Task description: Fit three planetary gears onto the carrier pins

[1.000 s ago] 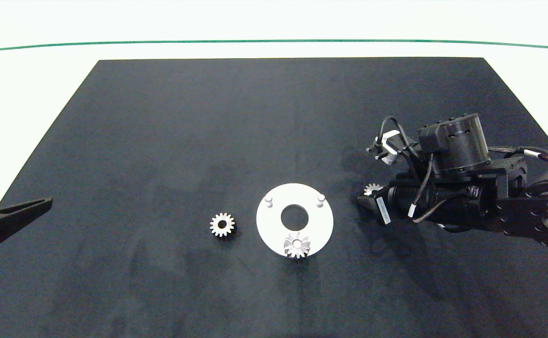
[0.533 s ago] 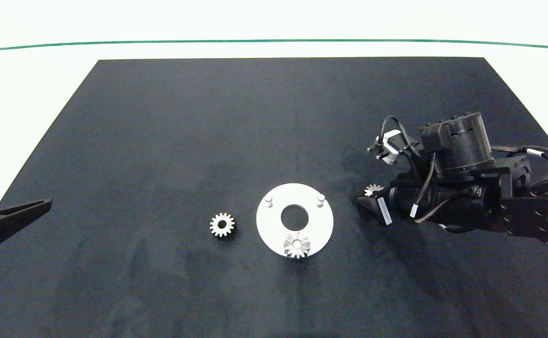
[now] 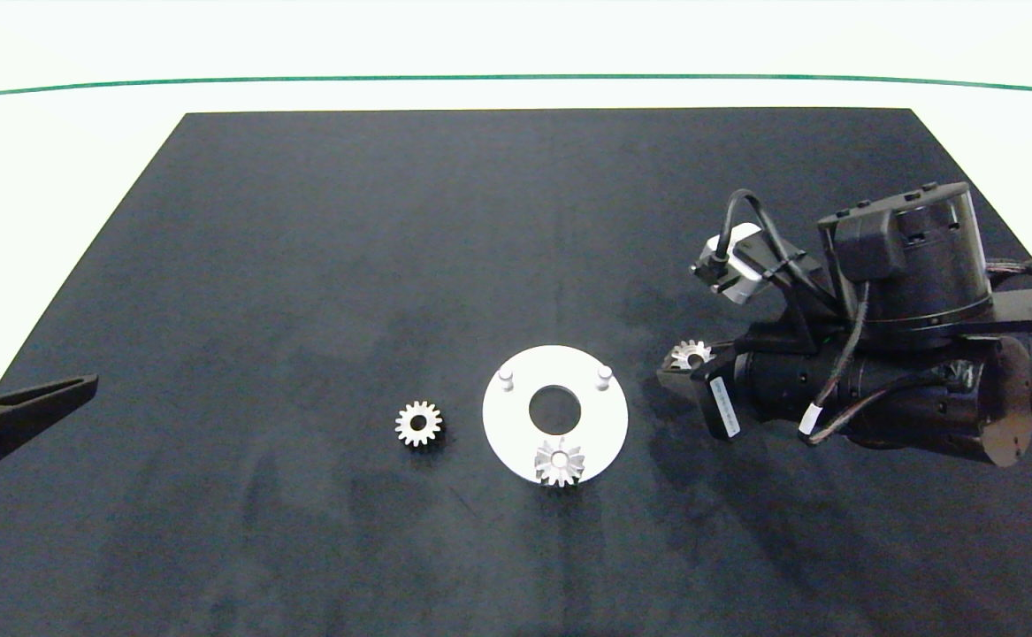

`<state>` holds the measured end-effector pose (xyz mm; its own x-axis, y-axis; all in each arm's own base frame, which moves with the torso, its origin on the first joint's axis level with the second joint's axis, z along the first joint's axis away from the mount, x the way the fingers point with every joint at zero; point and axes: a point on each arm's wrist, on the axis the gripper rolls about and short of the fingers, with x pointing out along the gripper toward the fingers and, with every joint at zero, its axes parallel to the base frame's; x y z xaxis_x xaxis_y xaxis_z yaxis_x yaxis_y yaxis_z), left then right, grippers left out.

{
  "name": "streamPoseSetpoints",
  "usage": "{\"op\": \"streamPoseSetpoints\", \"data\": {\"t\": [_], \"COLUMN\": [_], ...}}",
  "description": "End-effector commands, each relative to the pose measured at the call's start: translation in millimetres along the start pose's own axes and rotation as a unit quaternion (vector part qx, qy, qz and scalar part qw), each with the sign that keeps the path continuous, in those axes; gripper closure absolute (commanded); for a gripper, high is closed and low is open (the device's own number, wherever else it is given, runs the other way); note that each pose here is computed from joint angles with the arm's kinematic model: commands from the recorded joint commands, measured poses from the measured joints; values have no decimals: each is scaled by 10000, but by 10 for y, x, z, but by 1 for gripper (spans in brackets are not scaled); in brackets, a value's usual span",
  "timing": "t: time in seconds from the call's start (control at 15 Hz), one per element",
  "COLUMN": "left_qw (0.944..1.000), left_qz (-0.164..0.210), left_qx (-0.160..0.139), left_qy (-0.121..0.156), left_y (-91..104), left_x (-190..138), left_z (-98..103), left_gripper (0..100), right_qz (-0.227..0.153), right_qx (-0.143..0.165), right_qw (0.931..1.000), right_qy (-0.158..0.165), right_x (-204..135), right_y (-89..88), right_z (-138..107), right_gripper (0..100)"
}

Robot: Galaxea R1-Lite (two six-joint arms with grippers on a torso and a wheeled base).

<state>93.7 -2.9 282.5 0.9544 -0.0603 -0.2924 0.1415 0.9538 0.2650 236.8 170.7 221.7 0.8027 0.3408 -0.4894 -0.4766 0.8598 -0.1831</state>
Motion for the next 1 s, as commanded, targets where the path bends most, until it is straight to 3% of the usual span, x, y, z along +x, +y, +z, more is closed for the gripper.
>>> {"op": "streamPoseSetpoints", "data": {"t": [0.07, 0.27, 0.47, 1.0], "left_qw": [10000, 10000, 10000, 10000], "left_qz": [13, 22, 20, 28], "left_qx": [5, 3, 11, 11], "left_qy": [7, 2, 9, 11], "left_y": [3, 5, 4, 4], "left_x": [3, 1, 3, 3], "left_z": [2, 5, 1, 1], "left_gripper": [0, 0, 0, 0], "right_qz": [113, 281, 361, 251], "right_qx": [-241, -413, -489, -391], "right_qw": [9996, 9987, 9979, 9983], "right_qy": [-30, -135, -230, -352], "right_x": [173, 377, 434, 380], "right_y": [277, 493, 577, 474], "right_z": [22, 29, 83, 177], "right_gripper": [100, 100, 100, 100]}}
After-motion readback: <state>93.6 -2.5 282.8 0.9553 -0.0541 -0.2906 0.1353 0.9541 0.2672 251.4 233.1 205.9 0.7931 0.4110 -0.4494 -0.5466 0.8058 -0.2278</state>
